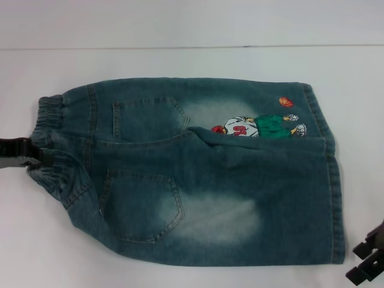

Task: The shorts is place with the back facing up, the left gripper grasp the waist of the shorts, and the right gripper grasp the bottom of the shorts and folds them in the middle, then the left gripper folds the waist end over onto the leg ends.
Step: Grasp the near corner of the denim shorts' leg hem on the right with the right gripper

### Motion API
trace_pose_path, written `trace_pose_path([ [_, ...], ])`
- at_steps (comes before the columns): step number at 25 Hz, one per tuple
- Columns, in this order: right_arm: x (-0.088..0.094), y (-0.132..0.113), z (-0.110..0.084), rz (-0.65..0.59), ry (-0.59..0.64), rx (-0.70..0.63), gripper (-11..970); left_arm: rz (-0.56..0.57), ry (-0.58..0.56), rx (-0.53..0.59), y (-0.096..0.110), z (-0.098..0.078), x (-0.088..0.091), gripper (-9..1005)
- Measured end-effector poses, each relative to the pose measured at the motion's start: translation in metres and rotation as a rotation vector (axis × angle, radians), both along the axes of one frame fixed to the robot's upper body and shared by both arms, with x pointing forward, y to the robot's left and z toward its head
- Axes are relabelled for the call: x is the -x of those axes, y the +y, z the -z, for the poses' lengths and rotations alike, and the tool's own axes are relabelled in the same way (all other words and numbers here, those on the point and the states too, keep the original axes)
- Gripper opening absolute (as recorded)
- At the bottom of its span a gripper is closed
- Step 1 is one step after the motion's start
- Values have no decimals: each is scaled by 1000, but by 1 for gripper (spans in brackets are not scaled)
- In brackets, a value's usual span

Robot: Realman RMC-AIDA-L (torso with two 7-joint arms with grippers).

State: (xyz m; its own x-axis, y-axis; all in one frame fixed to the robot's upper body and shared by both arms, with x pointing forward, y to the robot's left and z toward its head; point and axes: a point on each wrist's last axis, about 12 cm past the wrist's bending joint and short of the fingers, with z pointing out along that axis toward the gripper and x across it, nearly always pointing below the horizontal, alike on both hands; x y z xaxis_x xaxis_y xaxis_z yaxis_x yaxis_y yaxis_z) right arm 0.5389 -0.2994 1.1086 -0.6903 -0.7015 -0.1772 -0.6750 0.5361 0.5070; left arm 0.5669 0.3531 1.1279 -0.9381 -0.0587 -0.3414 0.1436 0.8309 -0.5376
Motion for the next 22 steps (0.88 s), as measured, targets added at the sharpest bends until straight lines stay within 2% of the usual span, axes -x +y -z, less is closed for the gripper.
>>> trace_pose_path([
  [13, -10, 17, 4, -16, -21, -8, 789, -3, -1, 0, -1, 2, 0, 33],
  [22, -16, 25, -3, -32, -47, -47, 776, -7, -7, -5, -1, 2, 0, 33],
])
